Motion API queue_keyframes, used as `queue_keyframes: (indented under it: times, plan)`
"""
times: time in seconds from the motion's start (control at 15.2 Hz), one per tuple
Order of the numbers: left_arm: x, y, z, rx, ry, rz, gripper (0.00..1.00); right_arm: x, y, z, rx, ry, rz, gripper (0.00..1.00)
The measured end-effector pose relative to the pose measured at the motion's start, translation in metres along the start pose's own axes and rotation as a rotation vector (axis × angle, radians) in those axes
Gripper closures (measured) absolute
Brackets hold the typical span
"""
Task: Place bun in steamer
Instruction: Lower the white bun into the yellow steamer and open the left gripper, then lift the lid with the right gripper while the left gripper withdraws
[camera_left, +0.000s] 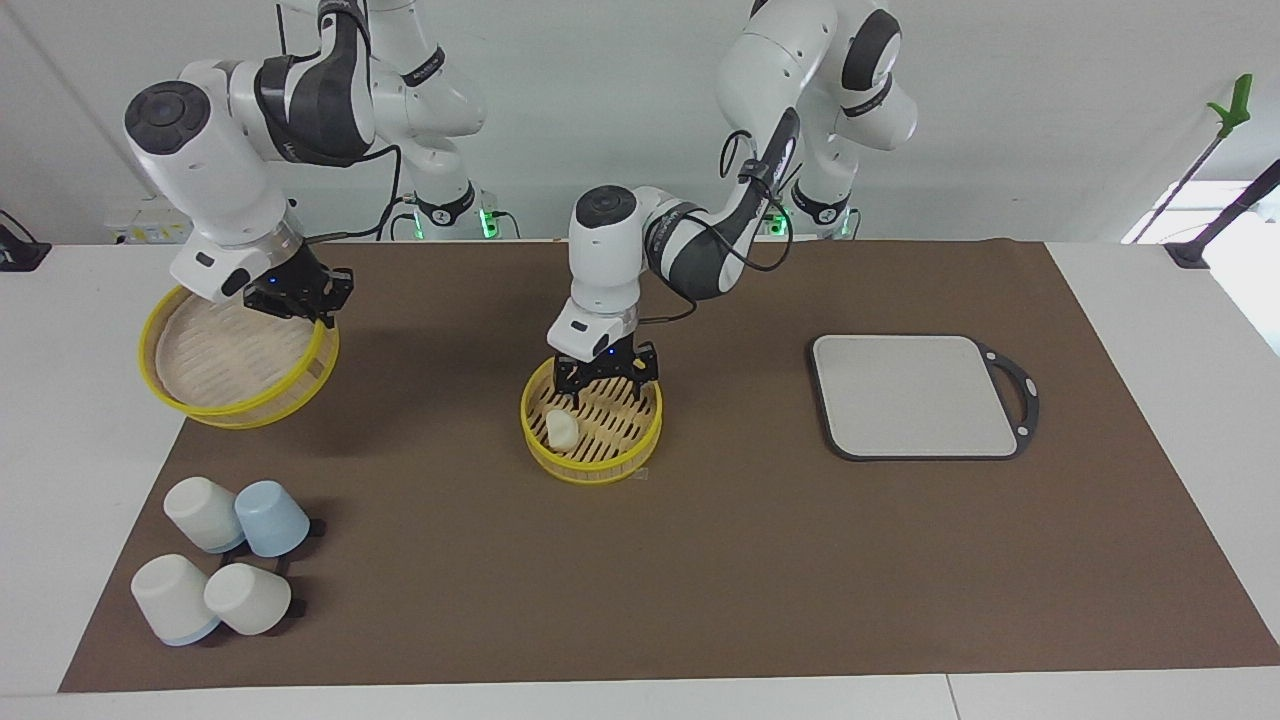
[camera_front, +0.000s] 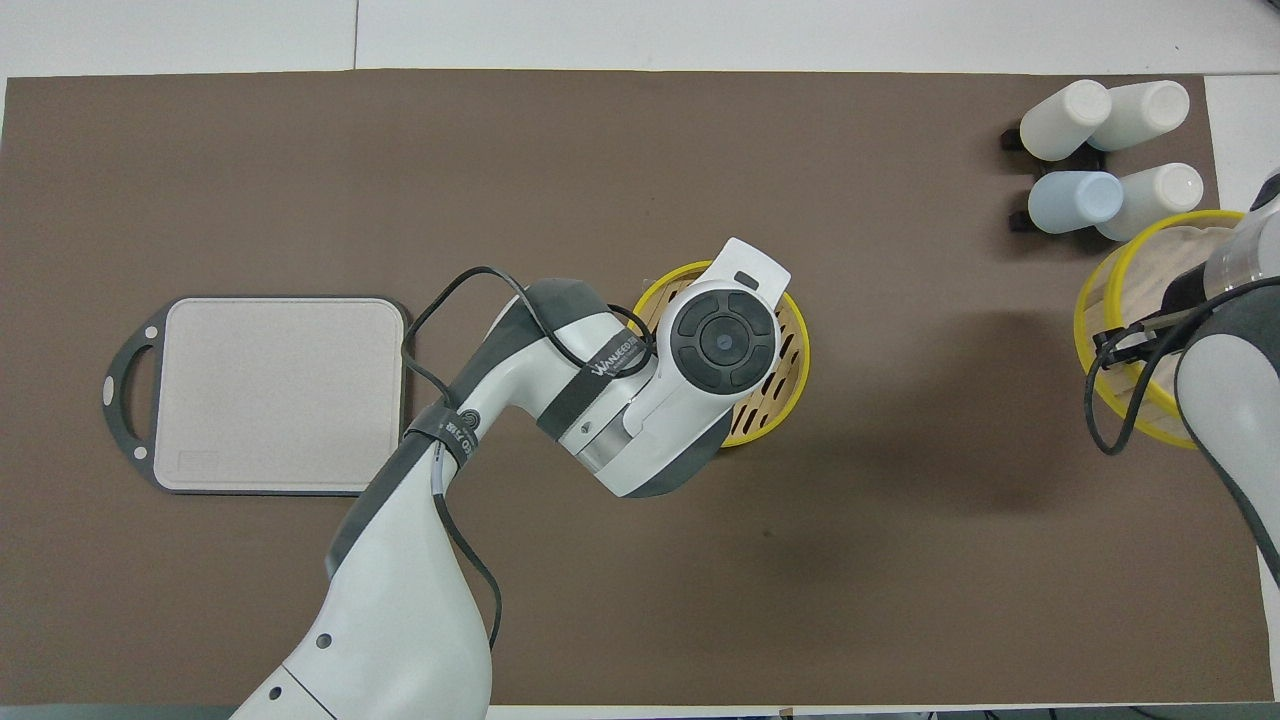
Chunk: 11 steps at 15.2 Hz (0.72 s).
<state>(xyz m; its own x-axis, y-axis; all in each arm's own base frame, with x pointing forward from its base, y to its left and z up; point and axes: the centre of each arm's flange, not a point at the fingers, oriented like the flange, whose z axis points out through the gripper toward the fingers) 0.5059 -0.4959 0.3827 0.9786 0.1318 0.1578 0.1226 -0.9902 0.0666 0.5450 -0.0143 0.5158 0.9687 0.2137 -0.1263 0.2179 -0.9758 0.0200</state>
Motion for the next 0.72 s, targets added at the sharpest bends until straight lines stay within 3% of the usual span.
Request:
queue_keyframes:
  times: [0.33, 0.72]
  plan:
    - [0.049, -0.069, -0.084, 0.061, -0.012, -0.045, 0.00, 0.020, -0.074, -0.026, -0.019, 0.064, -0.011, 0.92]
    - [0.126, -0.231, -0.180, 0.079, -0.076, 0.024, 0.00, 0.081, -0.198, -0.055, 0.025, 0.127, 0.071, 0.92]
